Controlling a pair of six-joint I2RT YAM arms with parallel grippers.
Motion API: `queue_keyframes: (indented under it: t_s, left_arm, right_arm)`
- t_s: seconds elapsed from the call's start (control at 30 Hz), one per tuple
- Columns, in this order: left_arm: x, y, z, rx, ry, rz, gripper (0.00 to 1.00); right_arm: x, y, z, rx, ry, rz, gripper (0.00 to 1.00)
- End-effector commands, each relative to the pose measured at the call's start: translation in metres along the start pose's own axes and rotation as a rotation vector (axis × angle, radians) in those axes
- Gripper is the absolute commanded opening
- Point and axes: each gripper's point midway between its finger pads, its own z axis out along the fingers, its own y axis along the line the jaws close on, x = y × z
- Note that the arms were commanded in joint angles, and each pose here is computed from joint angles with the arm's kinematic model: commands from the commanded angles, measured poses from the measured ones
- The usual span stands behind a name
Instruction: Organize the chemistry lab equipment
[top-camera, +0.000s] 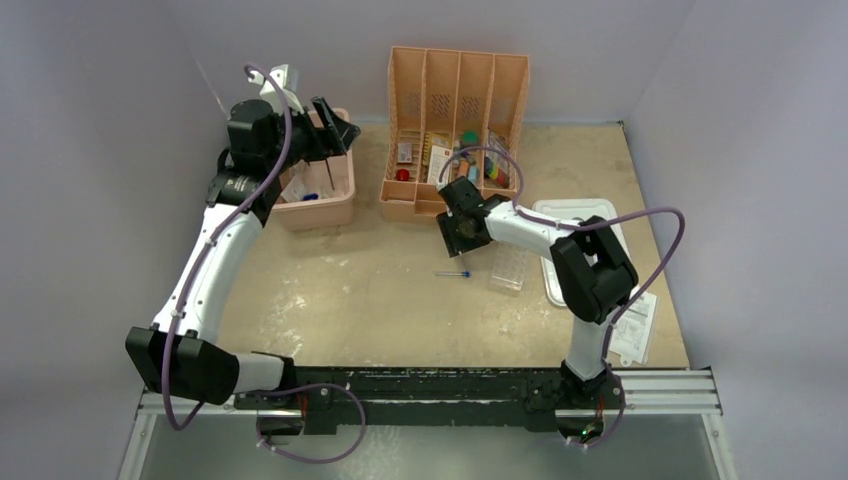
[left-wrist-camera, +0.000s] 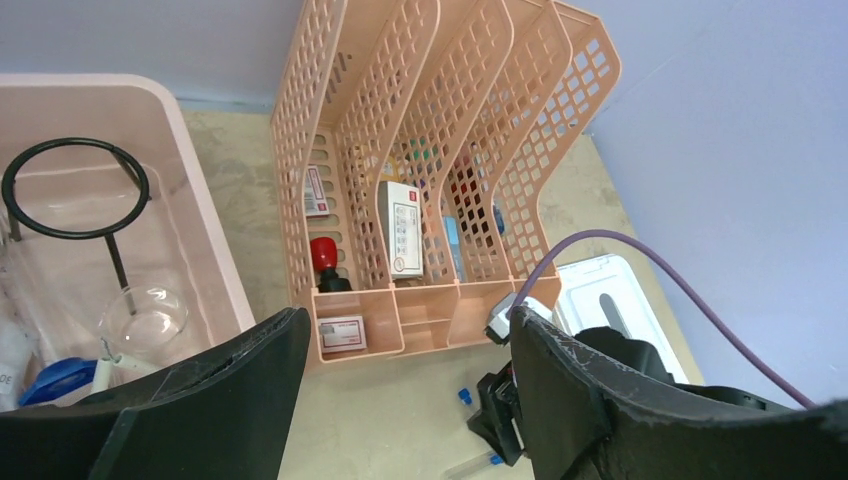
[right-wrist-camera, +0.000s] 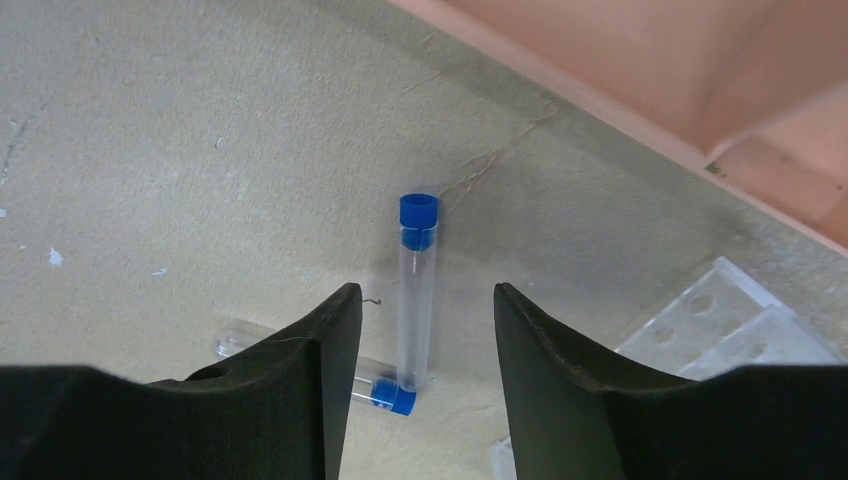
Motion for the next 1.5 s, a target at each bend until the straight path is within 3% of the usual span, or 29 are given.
queue_keyframes:
  t_s: [0.0,0.6,0.73,1.07,1.47]
  left_arm:
    - [-0.008,-0.010,0.000,0.031,-0.032,-0.015,0.72]
    - [0.005,-0.015,-0.009,0.052,0.017,-0.016,0.71]
    - [0.007,-0.016,-0.009,0.058,0.011,-0.028,0.70]
    - [0.015,-0.031,-0.001,0.096,0.000,-0.035,0.70]
    - [0.029,-0.052,0.024,0.125,-0.028,-0.077,0.71]
  right_arm:
    - [-0.016,0.011,-0.008,-0.026,-0.032,0.020,0.53]
    - [-0.004,0.017,0.017,-0.019,0.048,0.057,0.28]
    - [-0.002,0.013,0.021,-0.005,0.041,0.034,0.18]
    - [-0.052,0.007,-0.026,-0.020,-0.187,0.002,0.11]
    - [-0.143,0.009,-0.153,-0.181,-0.571,0.131,0.11]
